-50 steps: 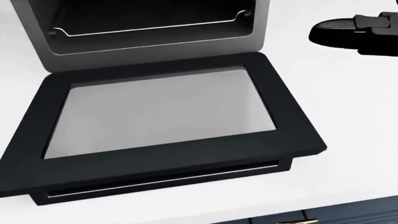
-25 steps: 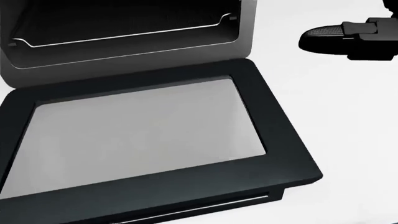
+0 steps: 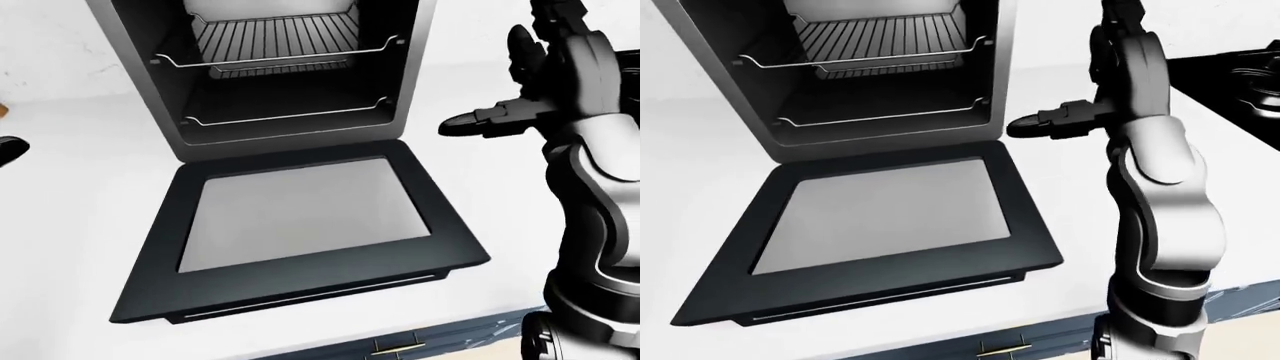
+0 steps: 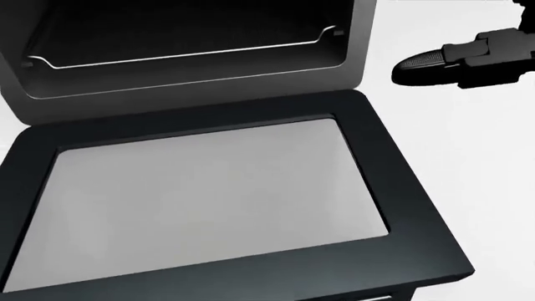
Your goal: Close the toaster oven door.
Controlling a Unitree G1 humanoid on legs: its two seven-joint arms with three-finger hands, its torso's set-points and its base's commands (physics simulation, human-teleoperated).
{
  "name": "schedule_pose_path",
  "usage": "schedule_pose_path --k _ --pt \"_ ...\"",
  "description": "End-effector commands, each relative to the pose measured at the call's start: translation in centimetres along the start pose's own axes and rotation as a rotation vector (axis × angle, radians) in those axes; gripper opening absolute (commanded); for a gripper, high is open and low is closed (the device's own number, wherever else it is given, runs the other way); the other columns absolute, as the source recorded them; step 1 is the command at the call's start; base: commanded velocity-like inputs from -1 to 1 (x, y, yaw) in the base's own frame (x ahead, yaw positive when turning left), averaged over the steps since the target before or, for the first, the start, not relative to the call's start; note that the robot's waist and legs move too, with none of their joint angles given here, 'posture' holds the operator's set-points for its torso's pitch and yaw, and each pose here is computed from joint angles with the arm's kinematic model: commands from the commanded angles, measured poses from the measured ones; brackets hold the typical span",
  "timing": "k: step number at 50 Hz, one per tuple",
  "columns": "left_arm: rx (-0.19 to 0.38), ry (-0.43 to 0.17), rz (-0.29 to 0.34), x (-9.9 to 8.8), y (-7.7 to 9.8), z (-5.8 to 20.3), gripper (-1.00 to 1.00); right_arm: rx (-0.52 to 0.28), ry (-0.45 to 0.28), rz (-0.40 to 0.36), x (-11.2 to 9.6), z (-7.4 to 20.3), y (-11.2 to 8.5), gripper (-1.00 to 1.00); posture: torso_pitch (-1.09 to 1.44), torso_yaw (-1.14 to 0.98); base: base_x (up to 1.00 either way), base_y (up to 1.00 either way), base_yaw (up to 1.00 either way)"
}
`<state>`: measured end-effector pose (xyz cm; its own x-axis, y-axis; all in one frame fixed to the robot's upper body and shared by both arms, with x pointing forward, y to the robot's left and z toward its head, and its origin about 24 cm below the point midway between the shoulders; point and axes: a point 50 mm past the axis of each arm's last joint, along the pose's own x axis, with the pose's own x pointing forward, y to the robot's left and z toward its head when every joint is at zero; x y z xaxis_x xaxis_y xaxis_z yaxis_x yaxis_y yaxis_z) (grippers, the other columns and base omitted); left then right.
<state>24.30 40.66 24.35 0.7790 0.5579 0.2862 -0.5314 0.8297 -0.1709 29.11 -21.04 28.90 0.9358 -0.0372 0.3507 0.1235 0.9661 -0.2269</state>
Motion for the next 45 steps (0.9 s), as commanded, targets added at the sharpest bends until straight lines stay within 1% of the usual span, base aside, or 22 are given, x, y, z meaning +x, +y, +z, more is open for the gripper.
schedule_pose_path --k 1,2,7,8,10,14,17,24,31,37,45 --pt "0.004 -0.102 -0.011 0.1 -0.1 2.4 1.00 -0.045 -0.095 -0.023 0.0 1.7 -0.7 1.00 0.00 0.00 0.00 0.00 0.00" --pt "0.004 -0.102 -0.009 0.1 -0.1 2.4 1.00 -0.062 -0.098 -0.024 0.0 1.8 -0.8 1.00 0.00 0.00 0.00 0.00 0.00" --pt "0.010 -0.100 -0.004 0.1 0.2 2.2 1.00 -0.090 -0.086 -0.011 -0.1 1.3 -1.0 1.00 0.00 0.00 0.00 0.00 0.00" --pt "0.011 -0.101 -0.001 0.2 0.3 2.3 1.00 -0.109 -0.087 -0.006 -0.2 1.3 -1.1 1.00 0.00 0.00 0.00 0.00 0.00" --pt "0.013 -0.102 0.001 0.2 0.4 2.3 1.00 -0.112 -0.082 0.007 -0.3 1.3 -1.1 1.00 0.00 0.00 0.00 0.00 0.00" --pt "0.015 -0.103 0.008 0.3 0.6 2.2 1.00 -0.151 -0.070 0.039 -0.9 0.9 -1.3 1.00 0.00 0.00 0.00 0.00 0.00" --pt "0.014 -0.105 0.009 0.3 0.5 2.3 1.00 -0.161 -0.068 0.046 -1.0 0.8 -1.5 1.00 0.00 0.00 0.00 0.00 0.00" --pt "0.016 -0.108 0.010 0.3 0.6 2.4 1.00 -0.187 -0.057 0.073 -1.4 0.4 -1.3 1.00 0.00 0.00 0.00 0.00 0.00" --pt "0.017 -0.110 0.009 0.4 0.5 2.5 1.00 -0.211 -0.050 0.071 -1.7 0.4 -2.0 1.00 0.00 0.00 0.00 0.00 0.00" --pt "0.017 -0.113 0.008 0.3 0.6 2.7 1.00 -0.229 -0.043 0.083 -2.2 -0.1 -2.0 1.00 0.00 0.00 0.00 0.00 0.00" --pt "0.018 -0.112 0.007 0.3 0.6 2.6 1.00 -0.254 -0.030 0.081 -2.5 -0.7 -2.4 1.00 0.00 0.00 0.00 0.00 0.00"
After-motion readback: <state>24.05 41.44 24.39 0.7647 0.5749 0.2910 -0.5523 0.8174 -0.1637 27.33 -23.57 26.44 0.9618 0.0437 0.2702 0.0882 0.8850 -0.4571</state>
